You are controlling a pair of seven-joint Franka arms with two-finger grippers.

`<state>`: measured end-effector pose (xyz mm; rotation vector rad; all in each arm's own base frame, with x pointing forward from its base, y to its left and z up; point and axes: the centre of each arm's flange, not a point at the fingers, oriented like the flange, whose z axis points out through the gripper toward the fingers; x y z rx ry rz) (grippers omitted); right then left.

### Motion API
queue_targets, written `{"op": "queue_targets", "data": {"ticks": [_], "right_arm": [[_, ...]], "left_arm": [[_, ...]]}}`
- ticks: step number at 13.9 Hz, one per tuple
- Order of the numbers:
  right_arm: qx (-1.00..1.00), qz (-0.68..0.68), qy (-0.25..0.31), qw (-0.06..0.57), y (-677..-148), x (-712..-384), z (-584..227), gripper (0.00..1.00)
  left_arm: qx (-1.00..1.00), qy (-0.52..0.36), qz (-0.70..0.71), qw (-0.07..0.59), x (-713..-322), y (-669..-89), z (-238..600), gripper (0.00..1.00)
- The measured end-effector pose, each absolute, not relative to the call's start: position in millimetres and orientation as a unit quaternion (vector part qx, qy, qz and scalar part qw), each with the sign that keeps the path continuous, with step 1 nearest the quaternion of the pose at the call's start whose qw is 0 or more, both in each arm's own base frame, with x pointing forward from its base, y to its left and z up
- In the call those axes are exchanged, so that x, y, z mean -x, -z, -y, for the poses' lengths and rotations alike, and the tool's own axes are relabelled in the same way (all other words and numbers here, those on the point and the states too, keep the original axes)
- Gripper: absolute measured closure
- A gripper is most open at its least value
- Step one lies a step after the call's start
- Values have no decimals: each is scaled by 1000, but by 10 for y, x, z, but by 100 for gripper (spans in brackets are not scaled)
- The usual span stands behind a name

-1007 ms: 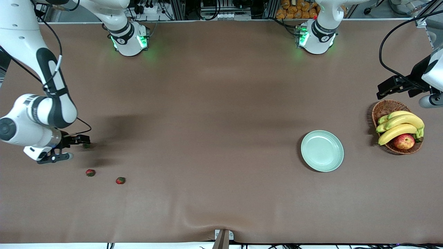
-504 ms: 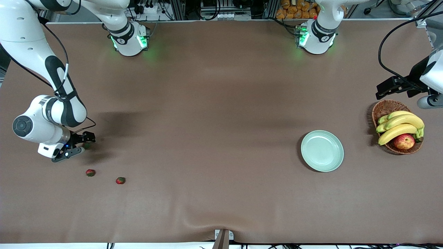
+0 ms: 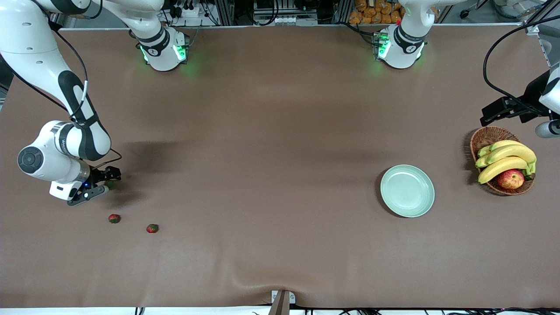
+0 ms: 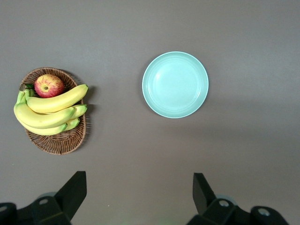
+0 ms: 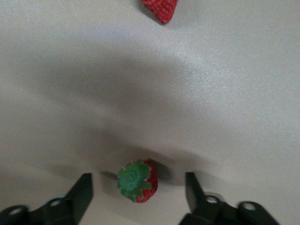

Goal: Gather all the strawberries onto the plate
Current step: 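Grasp a red strawberry with the right gripper and lift it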

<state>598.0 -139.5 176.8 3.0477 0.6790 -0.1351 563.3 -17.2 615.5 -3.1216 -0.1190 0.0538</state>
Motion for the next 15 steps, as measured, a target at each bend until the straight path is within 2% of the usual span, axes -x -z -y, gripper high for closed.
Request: {"op": "queue_targets", "data": {"ticks": [4,5,10,13,15], "right_arm": [[-975,-218,43,10,-1751,-5981,1410,63],[-975,-218,42,11,-1754,-5983,1414,68],[-972,-232,24,16,-1962,-6103,1363,68],[-963,-269,15,16,-2657,-6276,1092,68],[-952,-305,19,12,-3187,-6369,589,68]], "left_arm": [[999,-17,37,9,-5632,-6155,188,0],[999,-18,36,9,-5633,-6152,190,0],[999,-23,34,9,-5642,-6101,214,0],[999,-25,34,9,-5642,-6088,215,0],[999,-26,34,9,-5644,-6076,218,0]]}}
